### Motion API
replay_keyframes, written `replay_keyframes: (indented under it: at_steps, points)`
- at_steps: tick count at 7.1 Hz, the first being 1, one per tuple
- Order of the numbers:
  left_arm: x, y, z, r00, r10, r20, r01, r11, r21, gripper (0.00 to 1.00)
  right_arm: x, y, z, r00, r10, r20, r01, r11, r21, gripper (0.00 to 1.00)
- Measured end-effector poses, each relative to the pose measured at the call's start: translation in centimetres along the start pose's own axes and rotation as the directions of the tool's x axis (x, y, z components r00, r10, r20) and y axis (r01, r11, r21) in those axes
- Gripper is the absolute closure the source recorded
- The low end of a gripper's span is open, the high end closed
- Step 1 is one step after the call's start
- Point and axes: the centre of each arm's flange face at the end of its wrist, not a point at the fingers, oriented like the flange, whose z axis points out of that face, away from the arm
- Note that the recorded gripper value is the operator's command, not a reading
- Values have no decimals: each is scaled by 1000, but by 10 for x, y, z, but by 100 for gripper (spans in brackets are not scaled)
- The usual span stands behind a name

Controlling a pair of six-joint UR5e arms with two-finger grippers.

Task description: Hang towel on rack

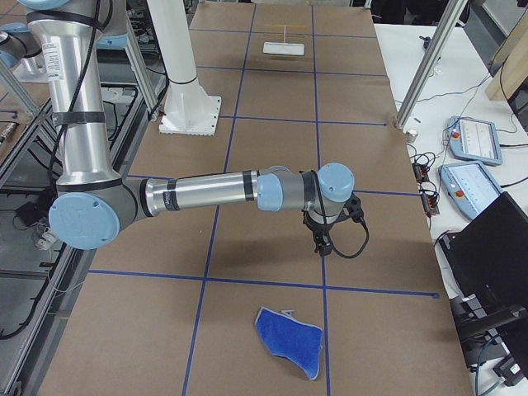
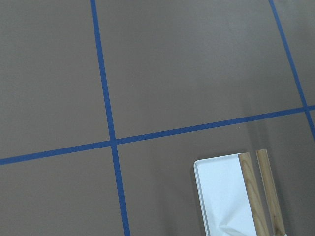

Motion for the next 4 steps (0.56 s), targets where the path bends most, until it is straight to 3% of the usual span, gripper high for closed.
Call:
replay_keyframes:
  at_steps: [2, 4]
  points:
    - [4, 0, 3, 1000, 15, -4, -15, 1000, 0, 2, 66, 10, 51, 997, -23, -79, 23, 1000, 0, 0]
    - [7, -1, 5, 999, 42, -6, -42, 999, 10, 2, 116, 25, 81, 994, -4, -105, 3, 1000, -12, 0]
